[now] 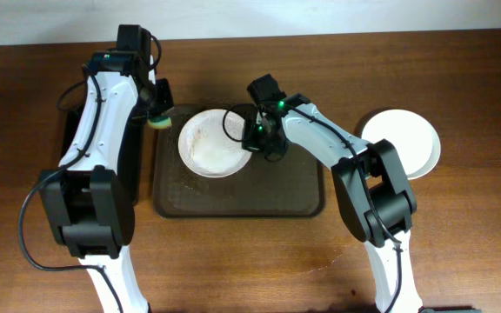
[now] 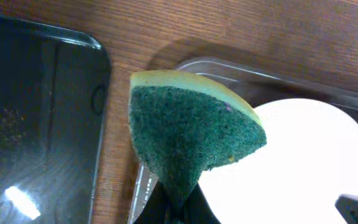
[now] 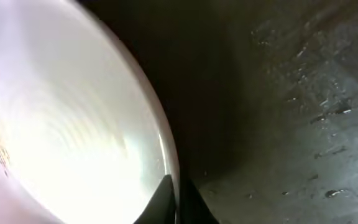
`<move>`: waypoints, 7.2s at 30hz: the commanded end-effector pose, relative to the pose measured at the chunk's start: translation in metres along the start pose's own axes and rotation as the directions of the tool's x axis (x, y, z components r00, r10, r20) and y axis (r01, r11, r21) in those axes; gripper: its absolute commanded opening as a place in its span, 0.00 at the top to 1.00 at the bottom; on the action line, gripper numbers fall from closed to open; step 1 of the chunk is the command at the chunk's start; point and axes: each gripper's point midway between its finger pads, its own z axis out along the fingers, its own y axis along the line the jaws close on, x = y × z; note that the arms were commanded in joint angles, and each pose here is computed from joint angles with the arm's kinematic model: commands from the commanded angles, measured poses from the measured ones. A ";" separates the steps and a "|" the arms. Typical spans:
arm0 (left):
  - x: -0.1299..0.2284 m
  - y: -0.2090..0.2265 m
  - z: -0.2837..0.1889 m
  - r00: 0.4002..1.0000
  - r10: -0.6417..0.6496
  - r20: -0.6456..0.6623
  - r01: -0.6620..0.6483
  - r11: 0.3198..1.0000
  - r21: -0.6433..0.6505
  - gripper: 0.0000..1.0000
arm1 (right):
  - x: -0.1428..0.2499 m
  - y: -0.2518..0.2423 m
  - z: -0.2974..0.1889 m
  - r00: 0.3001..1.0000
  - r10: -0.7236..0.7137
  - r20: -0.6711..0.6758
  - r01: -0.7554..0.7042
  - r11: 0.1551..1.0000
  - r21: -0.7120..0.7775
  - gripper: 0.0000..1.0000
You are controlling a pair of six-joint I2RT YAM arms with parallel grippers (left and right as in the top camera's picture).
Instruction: Clean dirty plates on tray and stack at the side
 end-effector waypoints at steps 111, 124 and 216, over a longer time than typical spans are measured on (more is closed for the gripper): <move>0.012 -0.031 0.037 0.982 0.180 -0.047 -0.159 0.943 0.293 0.99 | 0.019 0.010 -0.288 0.546 -0.724 0.422 -0.153 0.409 0.900 0.96; 0.011 -0.031 0.037 0.983 0.180 -0.045 -0.160 0.943 0.293 0.99 | 0.031 -0.013 -0.201 0.849 -0.355 0.391 0.031 0.772 0.635 0.96; 0.018 0.024 -0.119 0.971 0.076 0.228 -0.098 0.991 0.089 0.01 | 0.126 -0.193 -0.270 0.114 -0.227 0.967 0.175 0.963 0.206 0.02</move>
